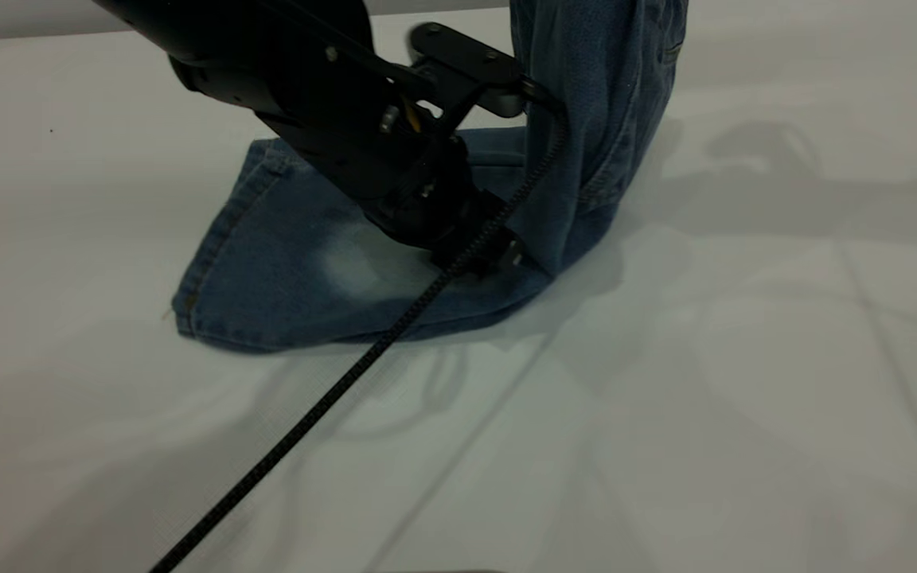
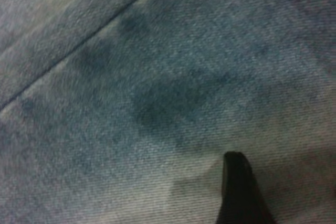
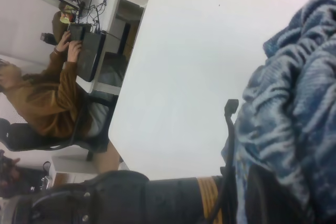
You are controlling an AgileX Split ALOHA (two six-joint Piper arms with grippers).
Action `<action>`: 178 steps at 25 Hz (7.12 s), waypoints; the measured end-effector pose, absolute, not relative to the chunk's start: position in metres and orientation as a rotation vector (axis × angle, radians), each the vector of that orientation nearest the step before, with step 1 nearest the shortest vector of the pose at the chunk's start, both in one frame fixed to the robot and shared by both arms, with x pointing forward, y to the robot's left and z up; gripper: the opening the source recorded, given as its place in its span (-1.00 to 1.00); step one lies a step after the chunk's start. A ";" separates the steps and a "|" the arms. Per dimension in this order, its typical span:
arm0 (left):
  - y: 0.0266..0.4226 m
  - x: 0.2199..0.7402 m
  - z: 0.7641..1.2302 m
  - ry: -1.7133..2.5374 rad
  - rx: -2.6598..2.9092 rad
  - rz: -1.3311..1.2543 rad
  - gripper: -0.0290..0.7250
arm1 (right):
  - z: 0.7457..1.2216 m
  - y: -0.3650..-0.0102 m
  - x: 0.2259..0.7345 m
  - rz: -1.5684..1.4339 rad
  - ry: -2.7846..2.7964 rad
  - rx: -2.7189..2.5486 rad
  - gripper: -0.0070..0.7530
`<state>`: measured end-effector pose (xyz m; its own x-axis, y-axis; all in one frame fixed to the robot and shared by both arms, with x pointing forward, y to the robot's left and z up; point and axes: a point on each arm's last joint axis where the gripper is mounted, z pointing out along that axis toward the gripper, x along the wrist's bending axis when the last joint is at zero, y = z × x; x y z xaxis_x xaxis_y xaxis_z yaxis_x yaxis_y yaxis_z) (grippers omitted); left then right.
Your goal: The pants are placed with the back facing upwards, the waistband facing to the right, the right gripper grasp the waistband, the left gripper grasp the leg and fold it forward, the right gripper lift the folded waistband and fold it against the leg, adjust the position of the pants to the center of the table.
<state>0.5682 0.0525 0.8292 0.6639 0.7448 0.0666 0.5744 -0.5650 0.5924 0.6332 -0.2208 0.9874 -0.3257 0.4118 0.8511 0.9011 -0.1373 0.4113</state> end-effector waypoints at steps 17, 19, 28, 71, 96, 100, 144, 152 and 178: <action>0.167 0.596 1.044 1.122 1.884 0.785 0.11 | 0.975 -0.168 0.627 -1.382 -1.906 -1.466 -0.75; 0.177 0.585 1.073 1.100 1.825 0.829 0.11 | 0.970 -0.143 0.626 -1.380 -1.980 -1.506 -0.75; 0.192 0.542 1.139 1.022 1.707 0.901 0.11 | 0.924 -0.049 0.600 -1.332 -2.336 -1.463 -0.75; 0.192 0.536 1.121 1.108 1.865 0.775 0.11 | 0.874 0.048 0.619 -0.389 -2.229 -2.109 0.42; 0.192 0.536 1.121 1.111 1.863 0.770 0.11 | 0.857 0.030 0.606 0.031 -2.445 -1.950 0.40; 0.193 0.533 1.123 1.108 1.859 0.772 0.11 | 0.876 0.033 0.609 -0.032 -2.506 -1.888 0.31; 0.281 0.287 1.047 1.408 2.194 0.454 0.11 | 1.048 -0.235 0.308 -0.691 -2.853 -1.506 0.23; 0.282 0.276 1.040 1.358 2.102 0.480 0.11 | 1.028 -0.257 0.284 -0.855 -2.871 -1.469 0.23; 0.284 0.277 1.041 1.427 2.046 0.518 0.11 | 1.037 -0.280 0.267 -1.152 -2.732 -1.761 0.23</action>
<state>0.2769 0.2844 1.0406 0.3505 0.9364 -0.0144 0.7090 -0.2553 0.6574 0.2665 -0.2799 1.0366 -0.4440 0.8911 0.0941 0.6895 0.2727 0.6710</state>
